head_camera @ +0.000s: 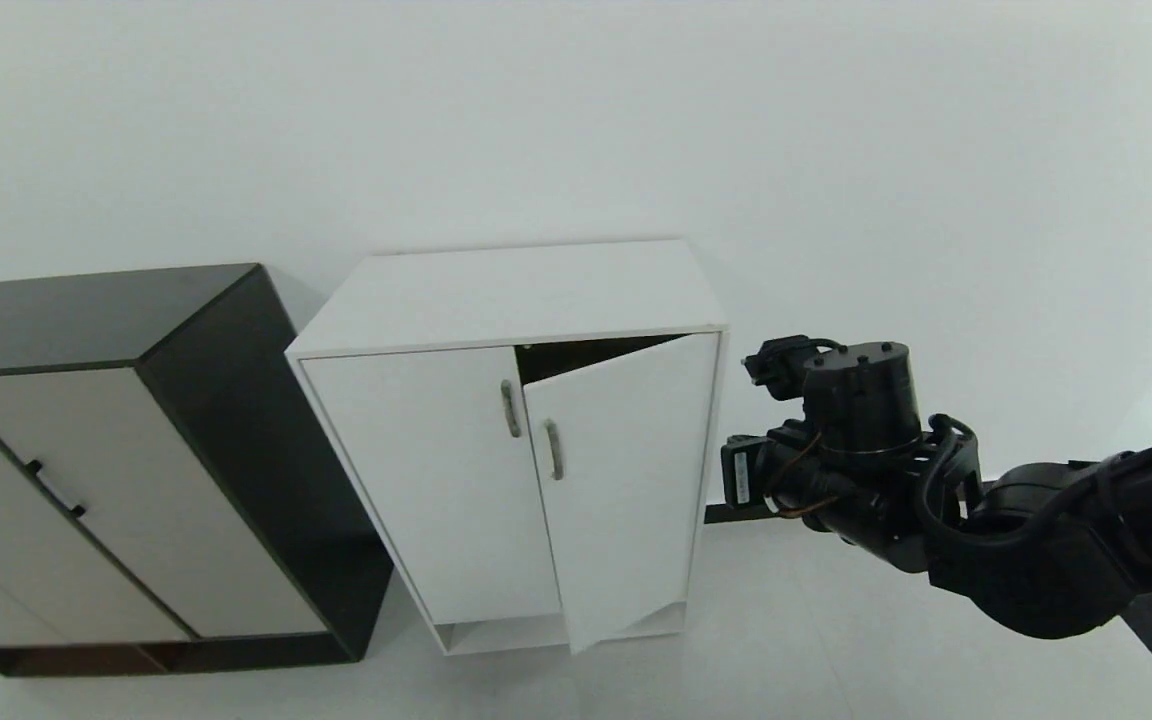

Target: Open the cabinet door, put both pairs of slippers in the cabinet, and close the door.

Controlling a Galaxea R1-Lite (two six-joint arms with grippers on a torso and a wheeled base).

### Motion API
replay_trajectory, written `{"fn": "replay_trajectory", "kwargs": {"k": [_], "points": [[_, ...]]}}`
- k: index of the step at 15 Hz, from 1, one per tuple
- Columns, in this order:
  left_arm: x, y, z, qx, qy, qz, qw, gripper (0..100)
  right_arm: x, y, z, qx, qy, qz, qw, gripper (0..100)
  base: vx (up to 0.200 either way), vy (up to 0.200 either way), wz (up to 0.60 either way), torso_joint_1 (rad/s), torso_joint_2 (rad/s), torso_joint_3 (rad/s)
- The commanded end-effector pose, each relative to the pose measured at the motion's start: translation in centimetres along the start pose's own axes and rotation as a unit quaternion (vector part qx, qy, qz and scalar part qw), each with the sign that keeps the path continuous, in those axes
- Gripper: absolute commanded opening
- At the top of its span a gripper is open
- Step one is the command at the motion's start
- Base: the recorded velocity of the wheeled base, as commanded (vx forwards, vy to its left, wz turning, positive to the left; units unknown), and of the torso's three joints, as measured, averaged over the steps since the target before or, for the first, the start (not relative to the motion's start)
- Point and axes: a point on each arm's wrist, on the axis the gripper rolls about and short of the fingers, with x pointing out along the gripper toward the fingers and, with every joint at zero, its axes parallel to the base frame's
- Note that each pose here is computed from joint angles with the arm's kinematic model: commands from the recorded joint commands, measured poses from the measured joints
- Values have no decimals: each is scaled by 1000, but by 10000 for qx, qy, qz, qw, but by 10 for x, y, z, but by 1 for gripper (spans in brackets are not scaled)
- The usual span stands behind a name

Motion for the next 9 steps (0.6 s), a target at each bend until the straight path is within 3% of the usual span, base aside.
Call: {"fn": "replay_trajectory", "kwargs": {"k": [1,8,9], "points": [[0,0,0,-1,2,3,10000,0,-1,3,-3,-22,42,39,10000,0,0,0,600,12,2,2],[0,0,0,-1,9,-5,10000,0,-7,1,-30,-42,-37,1078,9942,0,0,0,0,0,0,0],[0,0,0,-8,2,-5,10000,0,-8,1,-31,-39,-46,1118,9937,0,200,0,0,-2,7,7]]}}
